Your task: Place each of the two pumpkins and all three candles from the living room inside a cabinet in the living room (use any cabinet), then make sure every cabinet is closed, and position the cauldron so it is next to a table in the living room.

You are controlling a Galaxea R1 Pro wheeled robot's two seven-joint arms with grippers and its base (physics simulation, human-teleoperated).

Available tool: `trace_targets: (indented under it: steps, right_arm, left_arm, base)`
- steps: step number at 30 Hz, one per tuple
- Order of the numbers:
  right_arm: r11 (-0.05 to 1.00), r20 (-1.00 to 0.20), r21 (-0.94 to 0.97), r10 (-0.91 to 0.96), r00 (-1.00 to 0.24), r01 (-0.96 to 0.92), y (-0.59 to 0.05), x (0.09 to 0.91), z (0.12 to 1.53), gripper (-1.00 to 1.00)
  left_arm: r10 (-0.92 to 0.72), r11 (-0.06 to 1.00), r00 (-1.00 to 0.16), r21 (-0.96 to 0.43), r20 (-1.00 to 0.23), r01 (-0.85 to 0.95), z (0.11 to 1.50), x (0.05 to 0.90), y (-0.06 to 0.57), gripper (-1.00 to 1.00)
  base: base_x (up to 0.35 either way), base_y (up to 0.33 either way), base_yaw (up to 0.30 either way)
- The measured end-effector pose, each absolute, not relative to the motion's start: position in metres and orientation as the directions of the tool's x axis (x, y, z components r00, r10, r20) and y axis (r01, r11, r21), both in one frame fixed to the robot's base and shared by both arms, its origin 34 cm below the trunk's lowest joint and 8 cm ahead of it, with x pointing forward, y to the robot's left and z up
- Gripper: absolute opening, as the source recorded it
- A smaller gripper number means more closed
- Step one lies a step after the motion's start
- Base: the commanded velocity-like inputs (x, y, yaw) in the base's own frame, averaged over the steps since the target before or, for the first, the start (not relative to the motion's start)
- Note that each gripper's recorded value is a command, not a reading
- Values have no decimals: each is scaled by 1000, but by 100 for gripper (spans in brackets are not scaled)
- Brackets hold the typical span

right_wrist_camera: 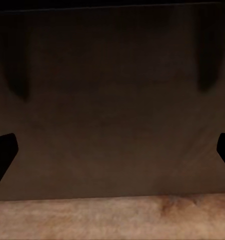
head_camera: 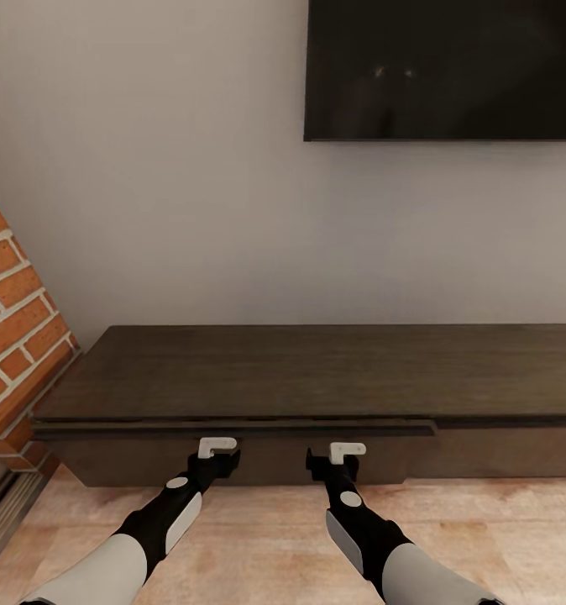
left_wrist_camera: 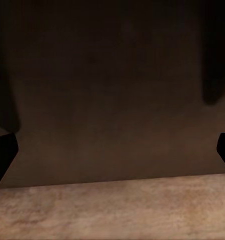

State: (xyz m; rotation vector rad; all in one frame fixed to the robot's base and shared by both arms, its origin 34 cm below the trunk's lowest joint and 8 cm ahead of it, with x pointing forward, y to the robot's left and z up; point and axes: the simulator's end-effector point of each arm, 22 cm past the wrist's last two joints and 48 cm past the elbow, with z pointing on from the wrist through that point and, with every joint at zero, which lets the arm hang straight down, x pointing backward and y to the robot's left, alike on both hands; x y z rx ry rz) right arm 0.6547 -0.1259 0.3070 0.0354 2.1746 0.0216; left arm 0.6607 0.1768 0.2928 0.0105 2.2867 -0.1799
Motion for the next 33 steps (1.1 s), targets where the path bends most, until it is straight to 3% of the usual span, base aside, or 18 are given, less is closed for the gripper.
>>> trace_targets:
  steps: [26, 33]
  right_arm:
    - [999, -822, 29, 34, -568, 18, -126, 655, 307, 100]
    - [999, -822, 29, 34, -568, 17, -126, 655, 307, 100]
  left_arm:
    - [-54, 990, -663, -128, -746, 63, 292, 660, 178, 100]
    - [-49, 990, -660, -125, -750, 69, 293, 661, 177, 100]
  base:
    - [37, 0, 0]
    - [-193, 0, 0]
